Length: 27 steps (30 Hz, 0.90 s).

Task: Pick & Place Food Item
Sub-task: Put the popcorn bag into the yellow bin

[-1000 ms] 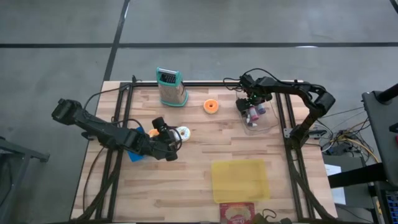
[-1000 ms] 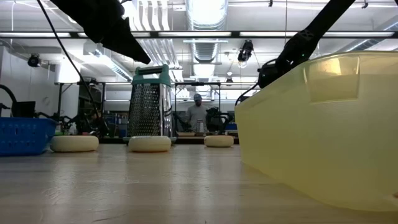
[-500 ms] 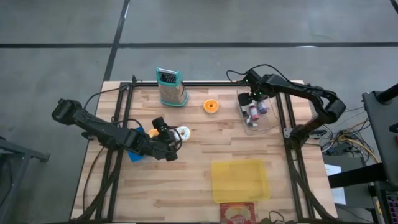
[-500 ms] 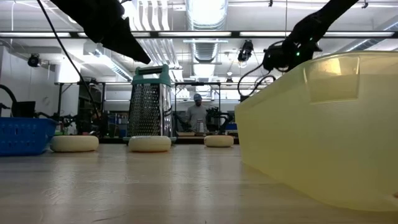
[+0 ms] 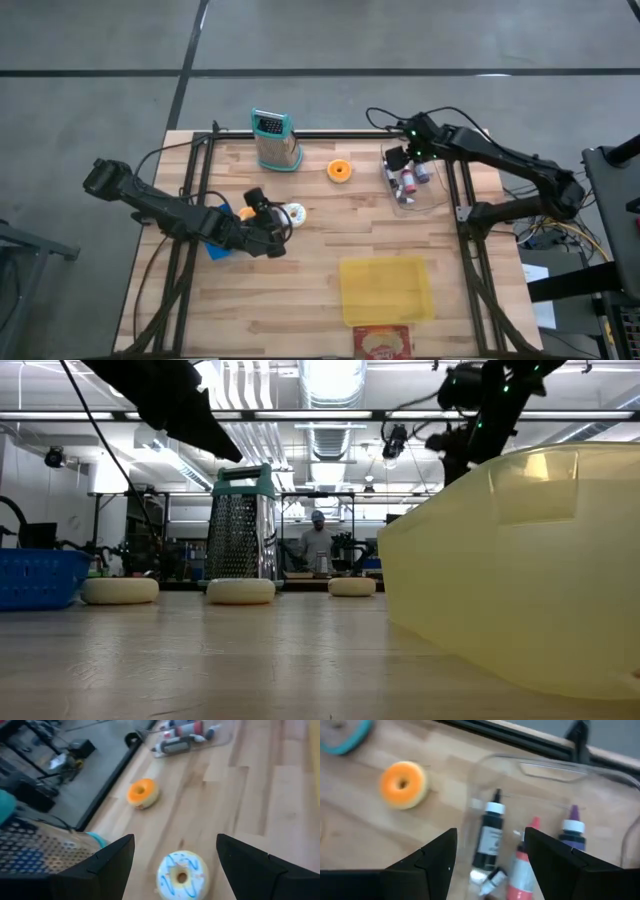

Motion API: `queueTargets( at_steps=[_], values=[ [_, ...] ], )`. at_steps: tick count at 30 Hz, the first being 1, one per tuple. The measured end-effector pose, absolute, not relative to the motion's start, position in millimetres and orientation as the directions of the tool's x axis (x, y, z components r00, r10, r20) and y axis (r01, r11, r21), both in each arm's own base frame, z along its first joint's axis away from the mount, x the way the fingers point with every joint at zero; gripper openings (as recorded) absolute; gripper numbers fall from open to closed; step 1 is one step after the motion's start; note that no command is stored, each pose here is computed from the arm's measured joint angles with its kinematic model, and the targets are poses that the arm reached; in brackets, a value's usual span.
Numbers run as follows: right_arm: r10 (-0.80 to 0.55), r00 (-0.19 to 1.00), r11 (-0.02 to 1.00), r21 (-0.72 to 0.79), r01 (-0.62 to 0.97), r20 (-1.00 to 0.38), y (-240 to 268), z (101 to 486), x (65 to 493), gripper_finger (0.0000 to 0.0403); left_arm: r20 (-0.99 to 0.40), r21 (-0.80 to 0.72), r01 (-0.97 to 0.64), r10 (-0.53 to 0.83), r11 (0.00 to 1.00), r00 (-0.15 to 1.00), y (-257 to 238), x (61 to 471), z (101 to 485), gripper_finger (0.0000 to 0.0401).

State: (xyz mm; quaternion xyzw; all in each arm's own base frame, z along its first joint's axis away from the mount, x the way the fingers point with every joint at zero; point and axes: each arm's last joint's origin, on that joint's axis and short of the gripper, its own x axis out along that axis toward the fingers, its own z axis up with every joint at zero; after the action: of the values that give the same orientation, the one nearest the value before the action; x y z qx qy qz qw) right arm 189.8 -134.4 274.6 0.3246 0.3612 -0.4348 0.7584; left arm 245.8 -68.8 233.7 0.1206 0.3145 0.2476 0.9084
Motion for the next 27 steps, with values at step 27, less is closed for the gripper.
queueTargets(
  at_steps=[27],
  values=[
    [-0.143, 0.758, 0.920, 0.197, 0.339, -0.637, 0, 294, 252, 0.0226, -0.476, 0.395, -0.422, 0.574, 0.816, 0.666, -67, 245, 235, 0.0287]
  ],
)
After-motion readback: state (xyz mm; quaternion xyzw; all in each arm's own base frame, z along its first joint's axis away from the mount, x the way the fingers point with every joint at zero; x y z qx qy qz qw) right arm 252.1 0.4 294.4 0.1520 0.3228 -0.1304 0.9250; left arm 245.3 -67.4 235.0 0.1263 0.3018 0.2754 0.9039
